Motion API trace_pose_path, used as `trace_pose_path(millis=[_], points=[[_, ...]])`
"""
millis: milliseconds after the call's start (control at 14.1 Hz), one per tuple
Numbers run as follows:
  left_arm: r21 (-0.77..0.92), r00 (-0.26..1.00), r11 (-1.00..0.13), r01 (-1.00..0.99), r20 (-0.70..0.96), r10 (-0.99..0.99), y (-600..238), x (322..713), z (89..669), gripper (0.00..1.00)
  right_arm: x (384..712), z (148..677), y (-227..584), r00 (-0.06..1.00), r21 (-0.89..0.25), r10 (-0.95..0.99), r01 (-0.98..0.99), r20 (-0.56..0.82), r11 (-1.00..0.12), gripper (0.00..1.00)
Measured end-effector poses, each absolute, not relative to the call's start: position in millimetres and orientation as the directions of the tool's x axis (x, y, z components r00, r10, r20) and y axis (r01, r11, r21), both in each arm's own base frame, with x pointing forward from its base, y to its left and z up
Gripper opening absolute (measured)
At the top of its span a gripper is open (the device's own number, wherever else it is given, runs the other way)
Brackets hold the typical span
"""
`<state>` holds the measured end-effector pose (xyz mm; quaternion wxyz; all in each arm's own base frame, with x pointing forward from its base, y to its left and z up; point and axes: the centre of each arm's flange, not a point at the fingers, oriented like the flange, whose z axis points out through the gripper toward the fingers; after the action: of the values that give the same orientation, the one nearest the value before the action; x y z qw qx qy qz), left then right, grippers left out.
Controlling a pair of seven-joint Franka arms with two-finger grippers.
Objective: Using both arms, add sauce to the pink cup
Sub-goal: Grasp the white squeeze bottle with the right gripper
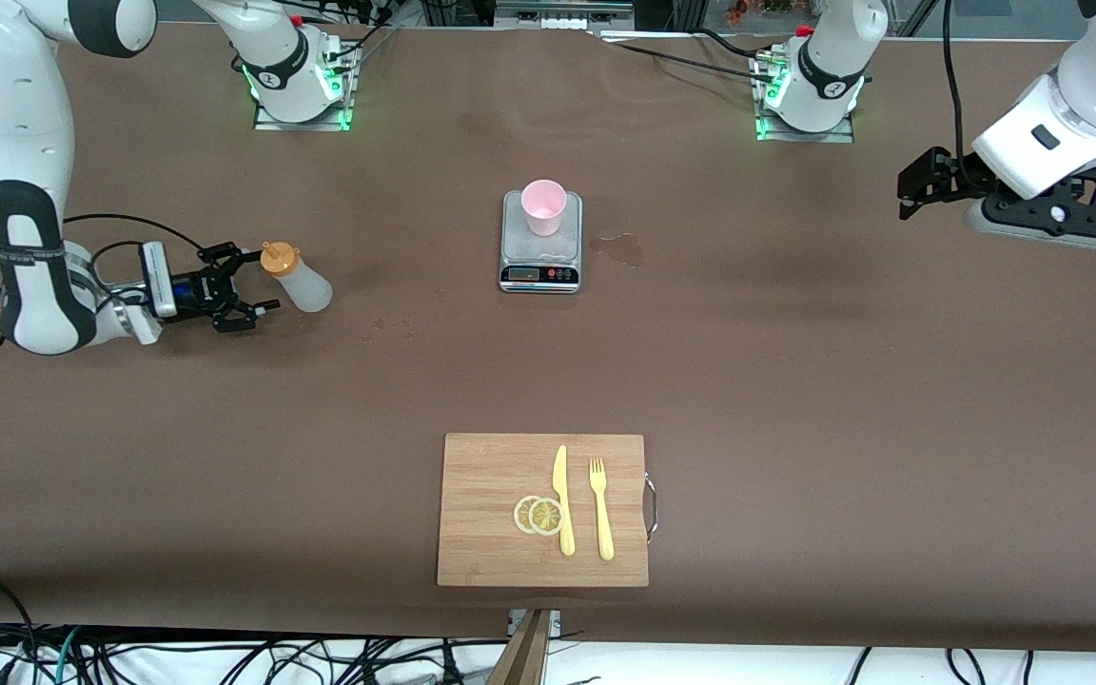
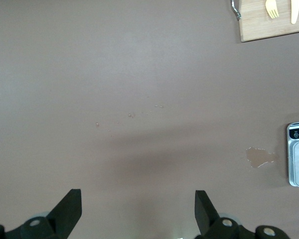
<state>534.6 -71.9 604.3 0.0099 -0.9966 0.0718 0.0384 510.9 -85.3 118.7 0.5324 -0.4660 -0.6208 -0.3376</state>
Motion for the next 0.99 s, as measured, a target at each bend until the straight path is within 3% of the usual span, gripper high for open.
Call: trace_pose_path(millis=[995], points=[[-0.014, 0.987, -0.990, -0.141, -0.079, -0.140, -70.5, 533.5, 605.0, 1.00, 503.5, 97.8, -46.9, 0.013, -0.050, 0.101, 0.924, 0.995, 0.379, 1.00]])
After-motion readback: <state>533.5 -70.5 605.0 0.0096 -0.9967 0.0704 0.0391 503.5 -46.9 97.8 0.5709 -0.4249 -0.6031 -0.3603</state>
